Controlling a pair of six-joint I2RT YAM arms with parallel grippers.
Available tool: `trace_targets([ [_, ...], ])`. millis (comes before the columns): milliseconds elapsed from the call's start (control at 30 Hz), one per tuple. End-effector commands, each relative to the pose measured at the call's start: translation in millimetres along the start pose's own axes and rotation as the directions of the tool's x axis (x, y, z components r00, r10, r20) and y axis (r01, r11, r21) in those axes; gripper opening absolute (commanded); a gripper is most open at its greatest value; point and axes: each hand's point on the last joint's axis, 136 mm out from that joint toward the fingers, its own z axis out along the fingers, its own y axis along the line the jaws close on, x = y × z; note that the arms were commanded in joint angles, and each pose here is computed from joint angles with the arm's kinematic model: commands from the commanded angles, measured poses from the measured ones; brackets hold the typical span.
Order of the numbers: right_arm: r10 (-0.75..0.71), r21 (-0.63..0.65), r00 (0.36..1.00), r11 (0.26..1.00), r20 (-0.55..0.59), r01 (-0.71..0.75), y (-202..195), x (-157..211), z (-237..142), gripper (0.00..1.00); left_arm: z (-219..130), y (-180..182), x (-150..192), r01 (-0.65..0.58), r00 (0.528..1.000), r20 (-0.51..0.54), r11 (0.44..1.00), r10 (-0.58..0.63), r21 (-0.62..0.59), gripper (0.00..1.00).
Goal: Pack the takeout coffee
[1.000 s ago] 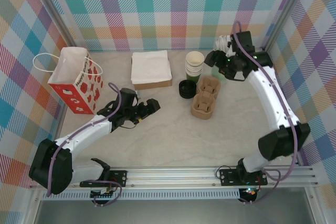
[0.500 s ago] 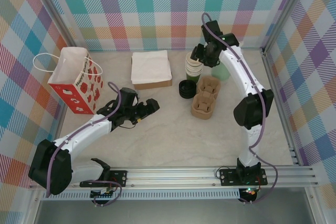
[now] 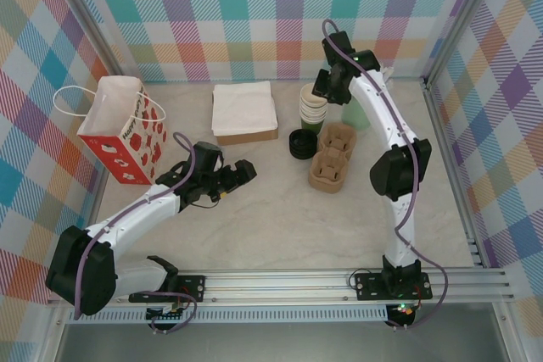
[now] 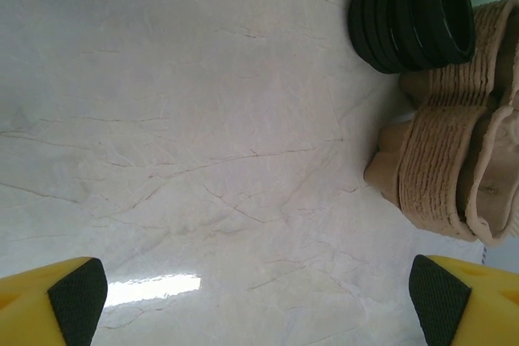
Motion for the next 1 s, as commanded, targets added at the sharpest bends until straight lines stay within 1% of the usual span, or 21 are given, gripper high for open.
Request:
trace_targets([
  [0, -0.009, 0.02, 1.0, 1.0, -0.015, 0.01, -2.7, 1.2, 4.7, 0.4, -7.7, -7.7, -5.0, -0.012, 1.0, 0.02, 1.0, 0.012, 0.001, 0.98],
  [167, -0.017, 0.032, 1.0, 0.999, -0.024, 0.017, -4.1, 2.3, 11.2, 0.36, -7.0, -7.4, -5.2, -0.012, 1.0, 0.016, 1.0, 0.012, -0.005, 0.98],
  [367, -0.023, 0.036, 0.999, 0.999, -0.029, 0.024, -4.6, 3.1, 13.0, 0.21, -7.3, -8.8, -5.8, -0.016, 1.0, 0.013, 1.0, 0.016, -0.007, 0.98],
  [700, -0.025, 0.025, 0.999, 0.999, -0.029, 0.026, -3.4, 3.4, 3.3, 0.09, -9.5, -12.6, -8.4, -0.02, 1.0, 0.016, 1.0, 0.02, -0.006, 0.99],
  [967, -0.004, -0.022, 1.0, 1.0, -0.006, 0.004, 1.4, -2.8, -15.4, 0.08, -16.8, -18.0, -12.6, -0.025, 0.999, 0.03, 1.0, 0.025, -0.005, 0.99],
])
